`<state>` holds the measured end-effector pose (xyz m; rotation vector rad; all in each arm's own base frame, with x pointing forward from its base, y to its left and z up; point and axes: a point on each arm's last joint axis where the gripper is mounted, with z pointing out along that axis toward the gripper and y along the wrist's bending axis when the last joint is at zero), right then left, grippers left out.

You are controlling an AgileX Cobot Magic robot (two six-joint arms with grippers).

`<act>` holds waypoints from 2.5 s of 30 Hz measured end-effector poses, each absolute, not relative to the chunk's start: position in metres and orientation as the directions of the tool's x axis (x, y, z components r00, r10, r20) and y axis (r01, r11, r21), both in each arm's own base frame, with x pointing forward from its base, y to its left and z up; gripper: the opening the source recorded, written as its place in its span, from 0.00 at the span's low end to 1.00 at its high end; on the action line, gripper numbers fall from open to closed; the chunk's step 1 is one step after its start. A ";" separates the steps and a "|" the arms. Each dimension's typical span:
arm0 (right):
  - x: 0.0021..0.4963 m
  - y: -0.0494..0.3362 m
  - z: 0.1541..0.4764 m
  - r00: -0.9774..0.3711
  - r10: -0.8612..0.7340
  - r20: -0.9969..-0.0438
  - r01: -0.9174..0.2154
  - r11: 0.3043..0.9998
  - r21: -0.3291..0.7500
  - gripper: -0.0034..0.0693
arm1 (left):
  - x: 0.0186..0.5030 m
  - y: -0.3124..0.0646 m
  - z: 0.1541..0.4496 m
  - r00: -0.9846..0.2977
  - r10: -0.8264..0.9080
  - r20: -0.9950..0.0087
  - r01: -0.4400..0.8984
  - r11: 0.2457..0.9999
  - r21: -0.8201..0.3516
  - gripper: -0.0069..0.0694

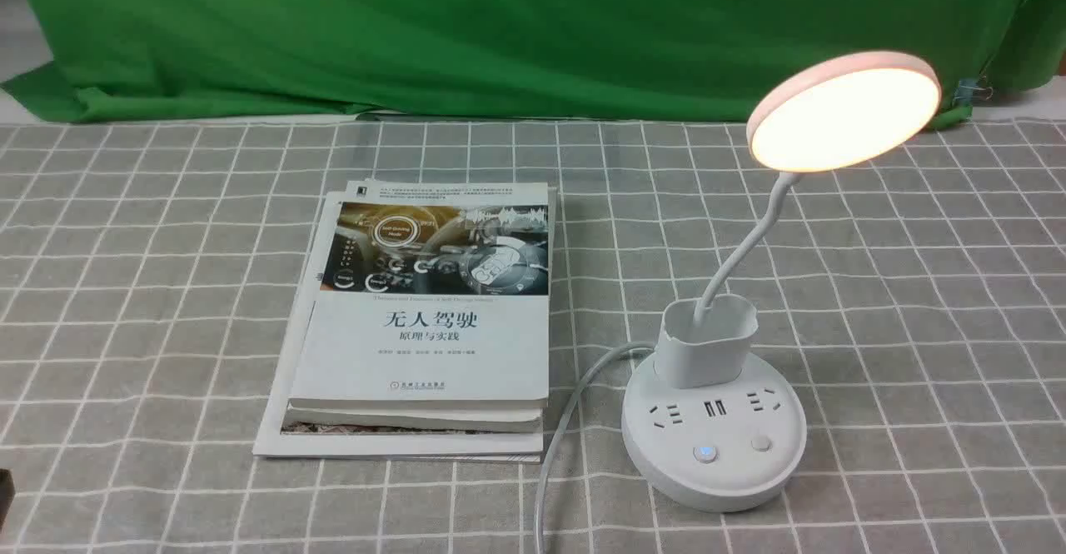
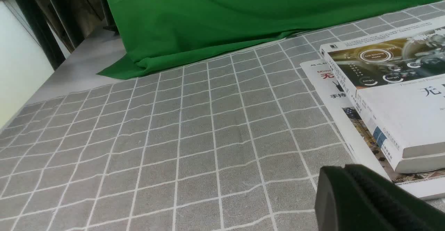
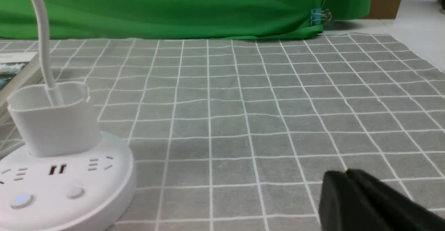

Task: Turn off the desk lamp on the grey coffee tablecloth by hand.
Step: 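Press the power button on the lamp base to turn the lamp off with the right gripper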

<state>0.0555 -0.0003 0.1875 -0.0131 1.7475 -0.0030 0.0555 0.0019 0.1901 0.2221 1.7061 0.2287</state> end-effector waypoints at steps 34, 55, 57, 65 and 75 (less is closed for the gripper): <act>0.051 0.003 0.234 0.320 0.251 -0.914 -0.123 0.967 0.222 0.10 | 0.056 0.002 0.190 -0.145 0.275 -0.950 0.016 0.961 0.276 0.09; 0.132 0.001 0.260 -0.418 0.193 -0.888 0.079 0.981 0.176 0.10 | 0.056 0.002 0.190 -0.145 0.276 -0.950 0.016 0.961 0.277 0.09; 0.142 0.002 0.251 -0.480 0.184 -0.858 0.087 0.983 0.162 0.10 | 0.056 0.002 0.190 -0.145 0.276 -0.950 0.016 0.961 0.277 0.09; 0.162 0.031 0.219 -0.699 0.190 -0.689 0.013 0.967 0.254 0.10 | 0.056 0.002 0.190 -0.145 0.276 -0.950 0.016 0.961 0.277 0.09; 0.185 0.100 0.194 -0.853 -0.315 -0.417 -0.403 0.905 0.139 0.11 | 0.056 0.002 0.190 -0.145 0.276 -0.950 0.016 0.961 0.277 0.09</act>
